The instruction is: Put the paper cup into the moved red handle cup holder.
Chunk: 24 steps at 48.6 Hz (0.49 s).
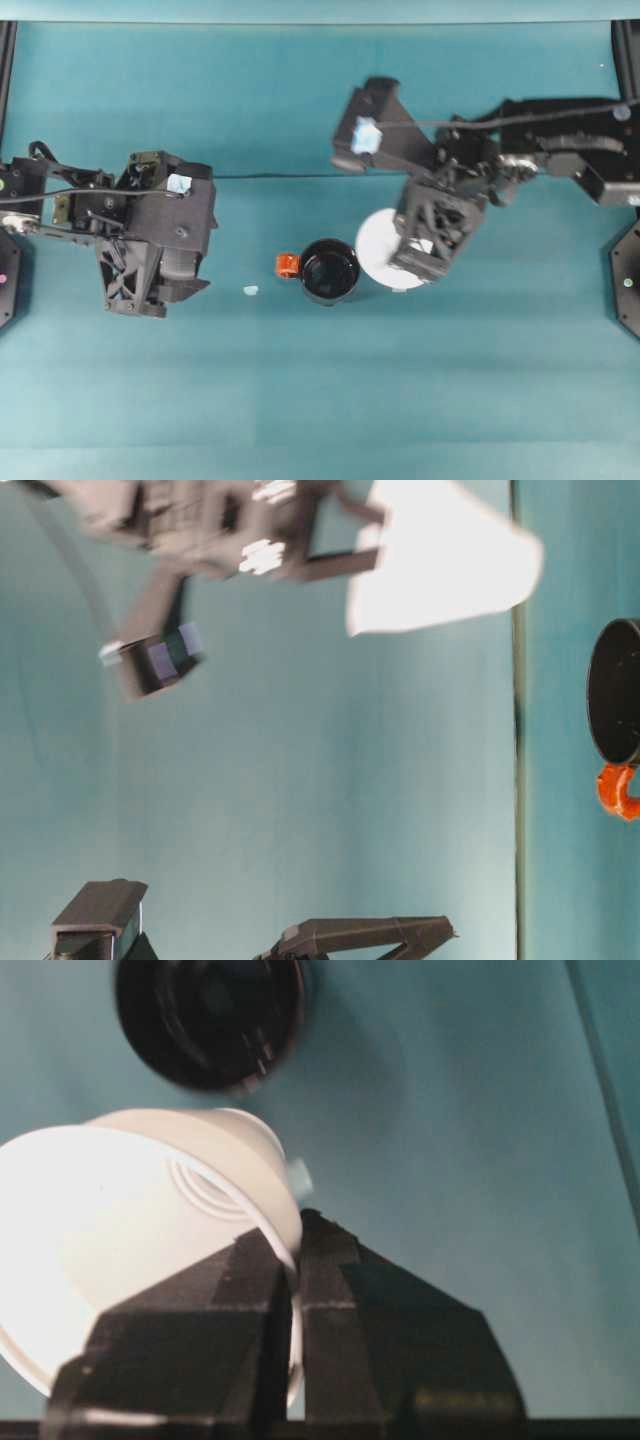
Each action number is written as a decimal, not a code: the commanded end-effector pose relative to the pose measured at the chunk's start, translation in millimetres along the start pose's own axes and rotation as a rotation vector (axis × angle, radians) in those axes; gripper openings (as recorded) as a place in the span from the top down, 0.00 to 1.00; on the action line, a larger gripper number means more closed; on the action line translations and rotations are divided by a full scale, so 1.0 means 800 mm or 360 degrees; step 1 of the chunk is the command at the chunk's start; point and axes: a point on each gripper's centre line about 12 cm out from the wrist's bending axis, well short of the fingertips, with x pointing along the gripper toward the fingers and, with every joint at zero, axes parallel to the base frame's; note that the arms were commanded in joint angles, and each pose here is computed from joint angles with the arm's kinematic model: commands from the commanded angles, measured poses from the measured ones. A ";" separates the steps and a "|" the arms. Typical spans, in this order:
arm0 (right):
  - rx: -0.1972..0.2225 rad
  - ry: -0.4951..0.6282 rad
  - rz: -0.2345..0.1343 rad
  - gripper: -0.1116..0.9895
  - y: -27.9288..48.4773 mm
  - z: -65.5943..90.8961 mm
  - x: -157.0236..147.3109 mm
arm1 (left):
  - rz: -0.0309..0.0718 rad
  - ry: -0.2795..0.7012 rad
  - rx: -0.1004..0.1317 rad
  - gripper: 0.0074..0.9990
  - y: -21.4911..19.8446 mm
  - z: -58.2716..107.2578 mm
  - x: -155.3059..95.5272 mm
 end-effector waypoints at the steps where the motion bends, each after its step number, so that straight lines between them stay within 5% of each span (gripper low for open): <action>1: -0.0023 -0.0065 0.0019 0.99 0.0081 0.020 -0.011 | 0.0007 -0.0036 0.0002 0.08 0.0010 0.005 -0.007; 10: -0.0039 -0.0080 0.0020 0.99 0.0147 0.045 -0.003 | 0.0007 -0.0036 0.0002 0.08 0.0009 0.005 -0.007; 24: -0.0047 0.0028 -0.0004 0.99 0.0199 0.048 0.038 | 0.0006 -0.0034 0.0002 0.08 0.0008 0.004 -0.007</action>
